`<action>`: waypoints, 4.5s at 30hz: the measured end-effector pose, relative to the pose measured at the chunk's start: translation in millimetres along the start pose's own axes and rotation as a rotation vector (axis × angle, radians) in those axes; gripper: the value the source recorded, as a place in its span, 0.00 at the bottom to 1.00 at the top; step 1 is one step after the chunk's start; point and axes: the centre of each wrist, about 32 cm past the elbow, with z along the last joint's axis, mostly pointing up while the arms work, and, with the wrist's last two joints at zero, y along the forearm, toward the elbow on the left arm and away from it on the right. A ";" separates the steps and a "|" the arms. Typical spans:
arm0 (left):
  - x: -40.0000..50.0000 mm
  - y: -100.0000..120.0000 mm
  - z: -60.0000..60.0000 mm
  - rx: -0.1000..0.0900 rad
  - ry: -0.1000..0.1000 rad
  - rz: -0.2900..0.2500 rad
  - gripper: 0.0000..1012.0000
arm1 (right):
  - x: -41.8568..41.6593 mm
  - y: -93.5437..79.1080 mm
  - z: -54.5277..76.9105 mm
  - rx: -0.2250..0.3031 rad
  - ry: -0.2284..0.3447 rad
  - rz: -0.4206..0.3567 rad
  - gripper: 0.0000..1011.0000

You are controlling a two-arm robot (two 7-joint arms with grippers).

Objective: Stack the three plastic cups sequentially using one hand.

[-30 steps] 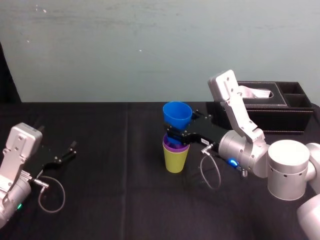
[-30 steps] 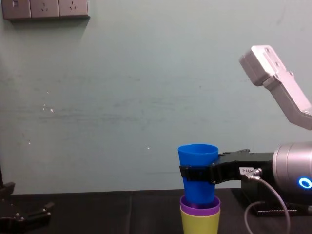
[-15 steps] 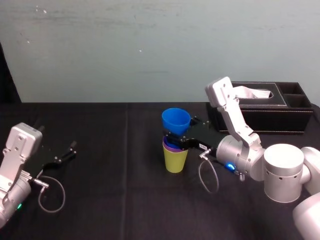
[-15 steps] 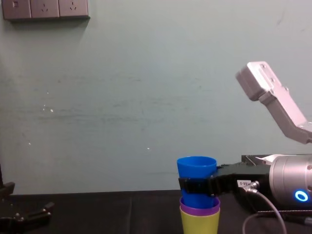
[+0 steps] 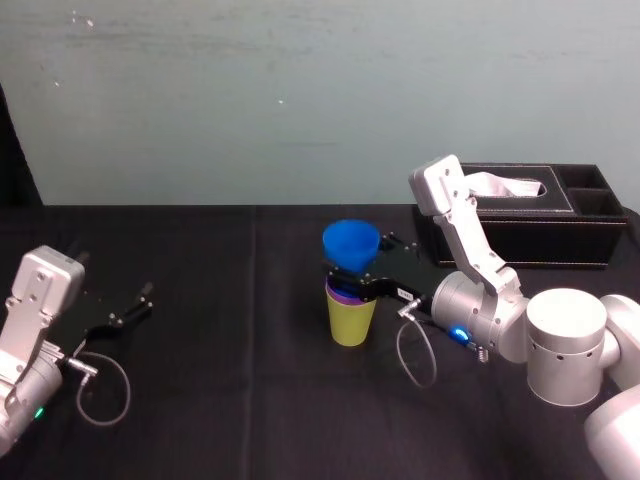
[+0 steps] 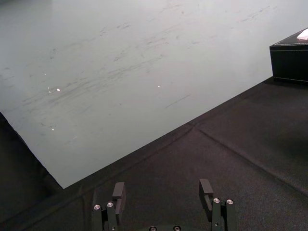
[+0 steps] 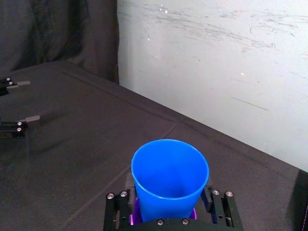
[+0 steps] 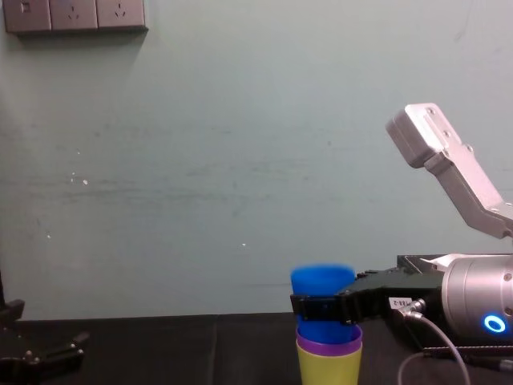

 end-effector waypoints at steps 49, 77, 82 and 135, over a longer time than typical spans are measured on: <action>0.0 0.0 0.0 0.000 0.000 0.000 0.99 | -28.0 -98.0 -80.5 0.067 0.012 -0.340 0.99; 0.0 0.0 0.0 0.000 0.000 0.000 0.99 | -32.4 -97.1 -88.3 0.048 0.008 -0.342 0.99; 0.0 0.0 0.0 0.000 0.000 0.000 0.99 | -32.2 -97.1 -88.1 0.049 0.008 -0.342 0.99; 0.0 0.0 0.0 0.000 0.000 0.000 0.99 | -32.1 -97.0 -87.8 0.050 0.009 -0.342 0.99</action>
